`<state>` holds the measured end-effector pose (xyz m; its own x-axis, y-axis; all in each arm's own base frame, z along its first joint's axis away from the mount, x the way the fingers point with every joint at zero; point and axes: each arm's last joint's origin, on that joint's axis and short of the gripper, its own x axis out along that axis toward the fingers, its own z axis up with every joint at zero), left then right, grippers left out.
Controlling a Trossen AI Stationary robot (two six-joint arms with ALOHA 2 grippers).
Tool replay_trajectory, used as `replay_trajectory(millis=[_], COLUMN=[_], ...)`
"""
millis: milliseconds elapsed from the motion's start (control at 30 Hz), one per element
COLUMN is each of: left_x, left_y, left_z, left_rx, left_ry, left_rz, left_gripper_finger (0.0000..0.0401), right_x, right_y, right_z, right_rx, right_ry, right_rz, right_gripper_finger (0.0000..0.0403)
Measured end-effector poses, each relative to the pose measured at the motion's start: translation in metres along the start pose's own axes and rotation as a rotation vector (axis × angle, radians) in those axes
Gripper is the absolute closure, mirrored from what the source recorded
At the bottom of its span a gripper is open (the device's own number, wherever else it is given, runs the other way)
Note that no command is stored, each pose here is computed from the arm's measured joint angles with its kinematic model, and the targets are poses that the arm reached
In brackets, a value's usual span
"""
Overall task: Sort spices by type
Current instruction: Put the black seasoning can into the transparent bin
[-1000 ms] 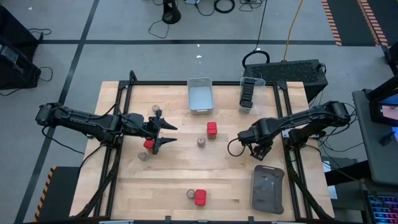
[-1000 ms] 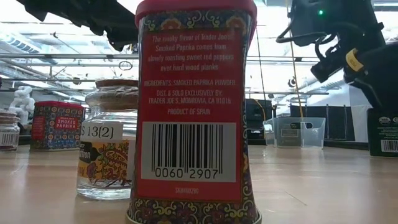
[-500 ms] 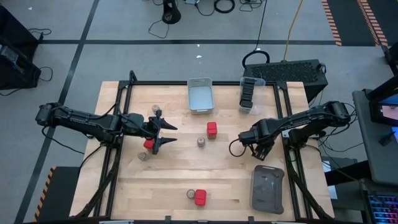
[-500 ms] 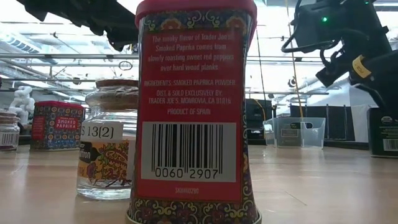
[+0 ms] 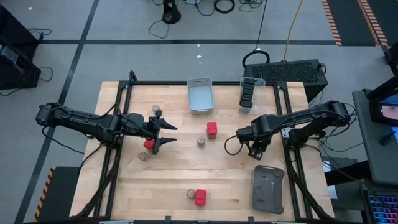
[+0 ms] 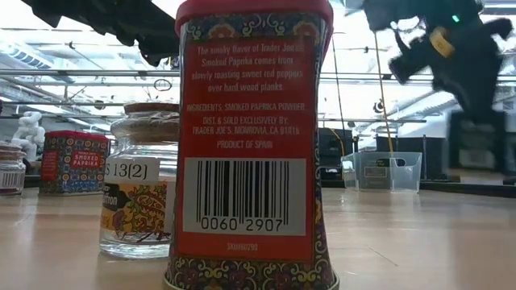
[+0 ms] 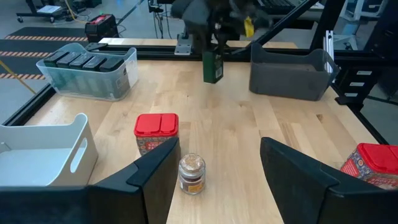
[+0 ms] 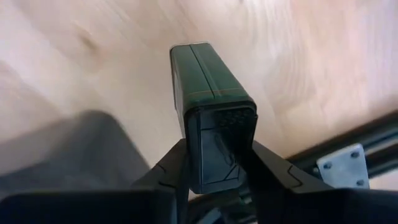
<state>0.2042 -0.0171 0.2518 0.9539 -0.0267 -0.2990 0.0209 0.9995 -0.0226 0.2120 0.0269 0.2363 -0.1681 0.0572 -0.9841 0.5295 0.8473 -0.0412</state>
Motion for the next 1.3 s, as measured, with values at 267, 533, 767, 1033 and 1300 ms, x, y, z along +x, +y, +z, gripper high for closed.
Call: replay_trajectory(millis=[267, 533, 767, 1033, 1300], left_x=[0.0, 0.0, 0.0, 0.0, 0.0], left_y=[0.0, 0.0, 0.0, 0.0, 0.0], left_z=[0.0, 0.0, 0.0, 0.0, -0.001], left_rx=[0.0, -0.001, -0.001, 0.0, 0.0], left_ry=[0.0, 0.0, 0.0, 0.001, 0.006], left_rz=[0.0, 0.0, 0.0, 0.0, 0.001], left_gripper_finger=[0.017, 0.017, 0.017, 0.017, 0.017], right_x=[-0.074, -0.122, -0.124, -0.108, -0.08], right_y=[-0.015, -0.075, -0.149, -0.212, -0.249], right_z=[0.019, 0.042, 0.052, 0.066, 0.085], right_rx=[0.031, 0.293, 0.57, 0.778, 0.863], right_ry=[-0.273, -0.416, -0.409, -0.357, -0.224], right_rz=[-0.034, 0.008, -0.006, 0.058, 0.042], right_gripper_finger=[0.0298, 0.0298, 0.0297, 0.0297, 0.0297])
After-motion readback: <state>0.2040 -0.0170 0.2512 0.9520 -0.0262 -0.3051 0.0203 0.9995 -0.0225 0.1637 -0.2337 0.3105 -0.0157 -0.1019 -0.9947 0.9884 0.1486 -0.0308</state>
